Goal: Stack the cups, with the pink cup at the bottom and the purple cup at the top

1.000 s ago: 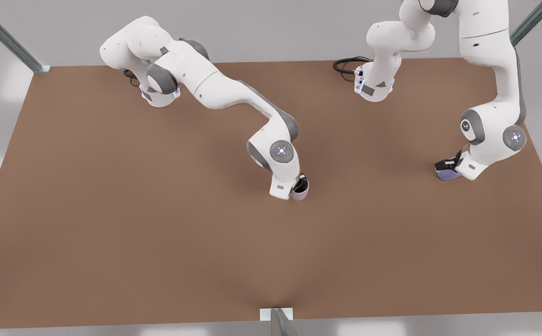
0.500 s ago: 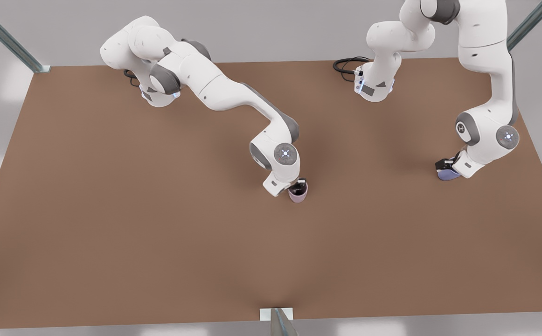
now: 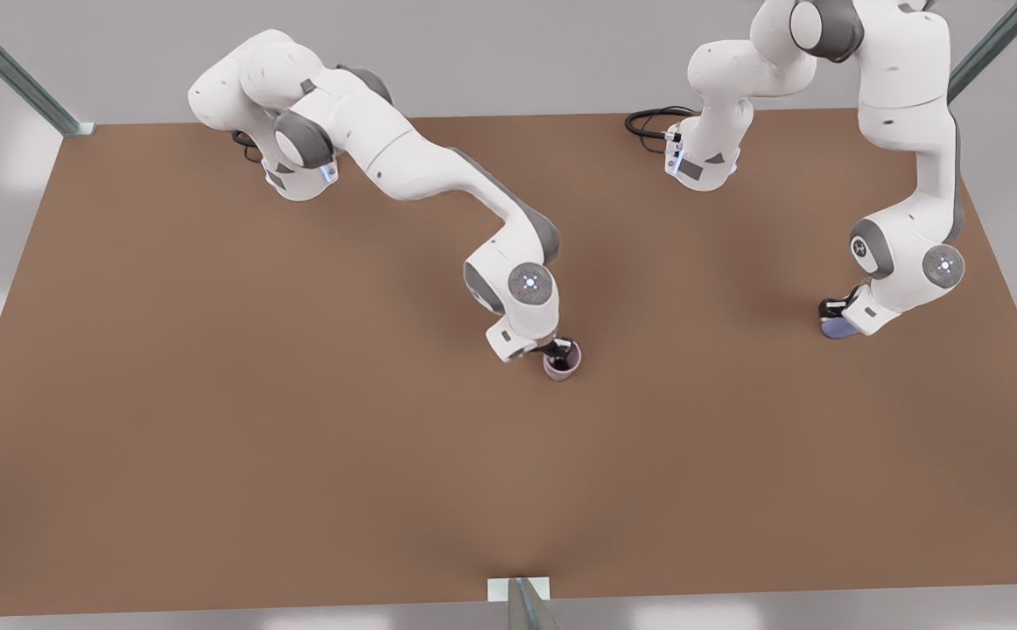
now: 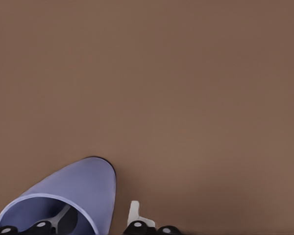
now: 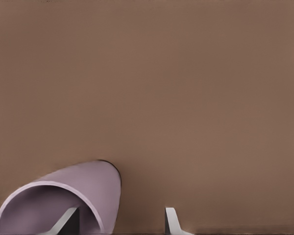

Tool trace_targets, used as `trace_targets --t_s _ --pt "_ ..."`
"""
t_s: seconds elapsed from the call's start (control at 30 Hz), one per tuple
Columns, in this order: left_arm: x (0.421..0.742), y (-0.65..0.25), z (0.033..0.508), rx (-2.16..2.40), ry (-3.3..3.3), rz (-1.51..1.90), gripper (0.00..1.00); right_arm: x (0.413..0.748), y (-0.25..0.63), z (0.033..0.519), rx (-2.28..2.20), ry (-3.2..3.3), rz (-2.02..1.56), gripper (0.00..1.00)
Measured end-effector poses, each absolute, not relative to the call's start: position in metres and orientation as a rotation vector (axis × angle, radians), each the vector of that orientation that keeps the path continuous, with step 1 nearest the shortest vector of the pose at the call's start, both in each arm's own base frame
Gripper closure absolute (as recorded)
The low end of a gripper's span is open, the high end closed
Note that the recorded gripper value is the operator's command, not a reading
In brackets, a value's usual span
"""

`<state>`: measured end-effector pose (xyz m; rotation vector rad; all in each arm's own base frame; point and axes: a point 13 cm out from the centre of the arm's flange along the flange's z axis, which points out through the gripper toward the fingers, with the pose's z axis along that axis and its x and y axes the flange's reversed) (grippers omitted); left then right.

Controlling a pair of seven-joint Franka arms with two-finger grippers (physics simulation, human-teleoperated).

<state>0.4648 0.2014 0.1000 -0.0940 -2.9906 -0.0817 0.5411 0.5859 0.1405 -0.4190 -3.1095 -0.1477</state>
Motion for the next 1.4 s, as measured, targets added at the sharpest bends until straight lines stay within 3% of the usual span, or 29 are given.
trace_targets --t_s 0.07,0.13,0.17,0.33,0.37,0.47,0.57,0.67,0.8,0.87,1.07,1.23,1.4 --pt "0.464 0.202 0.098 -0.101 -2.987 -0.081 0.46 0.544 0.583 0.175 -0.462 -3.107 -0.191 0.25" --pt "0.464 0.202 0.097 -0.108 -2.985 -0.080 0.55 0.559 0.554 0.236 -0.546 -3.104 -0.254 0.15" --pt "0.463 0.202 0.096 -0.111 -2.984 -0.080 0.57 0.570 0.518 0.269 -0.613 -3.093 -0.273 0.00" --pt "0.464 0.202 0.097 -0.123 -2.985 -0.080 0.73 0.663 0.198 0.399 -1.086 -3.042 -0.234 0.00" --pt "0.465 0.202 0.098 -0.126 -2.986 -0.081 0.79 0.665 0.132 0.420 -1.156 -3.021 -0.215 0.00" --pt "0.468 0.203 0.102 -0.128 -2.995 -0.086 0.79 0.646 0.018 0.469 -1.193 -3.012 -0.145 0.00" --pt "0.485 0.204 0.123 -0.135 -3.036 -0.098 0.79 0.627 -0.012 0.478 -1.069 -3.018 -0.087 0.00" --pt "0.536 0.174 0.165 -0.210 -3.115 -0.086 0.79 0.646 -0.013 0.462 -0.923 -3.046 -0.062 0.00" --pt "0.609 0.029 0.234 -0.484 -3.179 0.017 0.79 0.648 -0.028 0.461 -0.796 -3.076 -0.057 0.00" --pt "0.623 -0.060 0.259 -0.626 -3.168 0.061 0.79 0.646 -0.041 0.466 -0.759 -3.089 -0.059 0.00" --pt "0.615 -0.307 0.291 -0.872 -3.125 0.125 0.79 0.643 -0.049 0.468 -0.614 -3.120 -0.059 0.00" --pt "0.603 -0.370 0.271 -0.753 -3.116 0.128 0.79 0.644 -0.048 0.463 -0.509 -3.132 -0.056 0.00" --pt "0.567 -0.417 0.263 -0.681 -3.100 0.101 0.79 0.644 -0.053 0.462 -0.444 -3.142 -0.052 0.00"
